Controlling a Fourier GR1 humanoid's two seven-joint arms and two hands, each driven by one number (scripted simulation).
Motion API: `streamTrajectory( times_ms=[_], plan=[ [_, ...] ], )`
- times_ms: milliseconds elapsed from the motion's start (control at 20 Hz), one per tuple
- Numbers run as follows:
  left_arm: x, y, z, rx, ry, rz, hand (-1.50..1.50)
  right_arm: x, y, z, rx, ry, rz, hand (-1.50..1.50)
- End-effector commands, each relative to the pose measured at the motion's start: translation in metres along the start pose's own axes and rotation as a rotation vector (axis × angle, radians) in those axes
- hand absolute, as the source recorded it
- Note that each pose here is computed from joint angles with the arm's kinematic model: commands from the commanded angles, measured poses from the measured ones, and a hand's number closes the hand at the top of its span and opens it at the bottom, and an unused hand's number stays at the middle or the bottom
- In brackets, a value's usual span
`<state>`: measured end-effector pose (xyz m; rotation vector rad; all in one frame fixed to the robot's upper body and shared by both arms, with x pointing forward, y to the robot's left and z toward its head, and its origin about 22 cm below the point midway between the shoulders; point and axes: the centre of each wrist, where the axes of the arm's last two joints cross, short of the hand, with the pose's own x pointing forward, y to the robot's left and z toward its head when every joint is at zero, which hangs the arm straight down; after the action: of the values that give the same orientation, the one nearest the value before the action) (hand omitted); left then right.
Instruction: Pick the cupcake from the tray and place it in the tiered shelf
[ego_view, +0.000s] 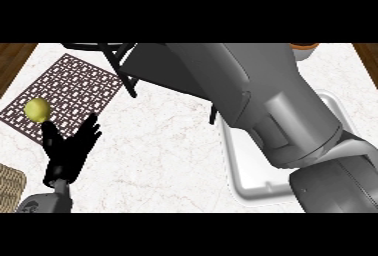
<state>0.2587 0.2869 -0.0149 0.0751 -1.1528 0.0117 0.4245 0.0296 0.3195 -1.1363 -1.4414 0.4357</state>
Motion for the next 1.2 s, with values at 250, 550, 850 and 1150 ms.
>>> streamTrajectory(
  times_ms=[250, 550, 850, 1150],
  plan=[
    [0.001, 0.004, -0.004, 0.012, 0.005, 0.0, 0.0, 0.0, -0.006, -0.005, -0.066, 0.08, -0.153, 1.5],
    [-0.012, -0.006, -0.003, 0.013, 0.012, 0.029, 0.0, 0.002, -0.007, -0.001, -0.105, 0.113, -0.33, -1.5],
    [-0.01, -0.001, 0.003, -0.011, 0.033, 0.004, 0.0, -0.004, -0.036, -0.016, -0.174, 0.117, -0.582, -1.5],
    [0.006, -0.001, 0.001, -0.001, 0.016, 0.011, 0.0, 0.002, -0.059, -0.022, -0.32, 0.168, -0.719, -1.5]
  ],
)
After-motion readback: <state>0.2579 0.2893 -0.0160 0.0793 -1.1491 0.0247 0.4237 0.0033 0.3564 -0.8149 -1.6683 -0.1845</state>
